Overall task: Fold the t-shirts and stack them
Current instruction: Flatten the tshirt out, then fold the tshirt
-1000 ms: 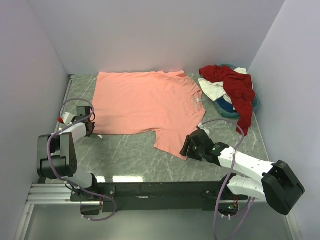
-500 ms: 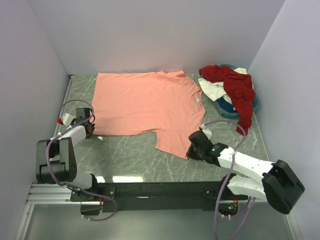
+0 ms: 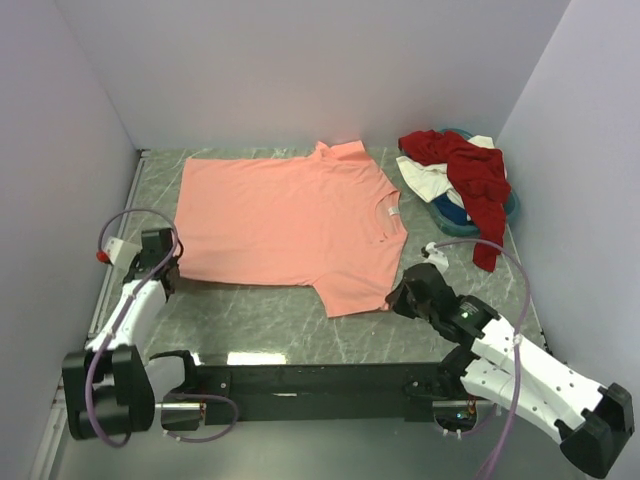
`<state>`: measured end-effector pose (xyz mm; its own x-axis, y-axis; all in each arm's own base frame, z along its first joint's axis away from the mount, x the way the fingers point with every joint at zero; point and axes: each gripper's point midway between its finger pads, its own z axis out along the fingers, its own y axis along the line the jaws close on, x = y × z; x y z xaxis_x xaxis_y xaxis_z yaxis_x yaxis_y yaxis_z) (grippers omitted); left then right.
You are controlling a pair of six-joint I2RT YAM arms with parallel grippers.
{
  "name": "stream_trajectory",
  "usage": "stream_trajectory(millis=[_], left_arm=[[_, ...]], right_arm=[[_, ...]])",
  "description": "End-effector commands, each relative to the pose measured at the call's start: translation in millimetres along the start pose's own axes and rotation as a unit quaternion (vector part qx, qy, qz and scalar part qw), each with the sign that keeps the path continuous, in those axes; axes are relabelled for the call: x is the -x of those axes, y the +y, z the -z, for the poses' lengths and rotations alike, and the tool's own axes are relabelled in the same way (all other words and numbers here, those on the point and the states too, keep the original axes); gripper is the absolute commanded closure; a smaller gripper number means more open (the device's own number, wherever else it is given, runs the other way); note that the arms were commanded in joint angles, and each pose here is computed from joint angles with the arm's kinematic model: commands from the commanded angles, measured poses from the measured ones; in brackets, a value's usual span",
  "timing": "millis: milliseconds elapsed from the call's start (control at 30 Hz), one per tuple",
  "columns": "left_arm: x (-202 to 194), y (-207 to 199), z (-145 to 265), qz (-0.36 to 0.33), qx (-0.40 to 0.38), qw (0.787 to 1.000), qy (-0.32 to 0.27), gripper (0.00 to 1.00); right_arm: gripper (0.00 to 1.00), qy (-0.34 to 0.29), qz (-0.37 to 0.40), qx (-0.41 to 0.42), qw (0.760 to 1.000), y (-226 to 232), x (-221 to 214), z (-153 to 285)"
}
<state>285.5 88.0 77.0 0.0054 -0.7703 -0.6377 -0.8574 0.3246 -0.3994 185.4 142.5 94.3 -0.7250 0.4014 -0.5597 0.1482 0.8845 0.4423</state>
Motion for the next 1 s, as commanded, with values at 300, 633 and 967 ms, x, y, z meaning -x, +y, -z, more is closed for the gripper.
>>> stream_trajectory(millis=[300, 633, 967], left_arm=[[28, 27, 33, 0.032, -0.018, 0.997, -0.065, 0.99], [12, -27, -2, -0.013, 0.005, 1.000, 0.003, 0.99], [3, -57, -36, -0.022, 0.030, 0.999, 0.026, 0.92]], right_arm=[[1.00, 0.001, 0.028, 0.075, 0.997, 24, 11, 47], [1.00, -0.021, 0.108, 0.045, 0.993, 88, 90, 2], [1.00, -0.027, 0.084, 0.027, 0.996, 113, 174, -59]])
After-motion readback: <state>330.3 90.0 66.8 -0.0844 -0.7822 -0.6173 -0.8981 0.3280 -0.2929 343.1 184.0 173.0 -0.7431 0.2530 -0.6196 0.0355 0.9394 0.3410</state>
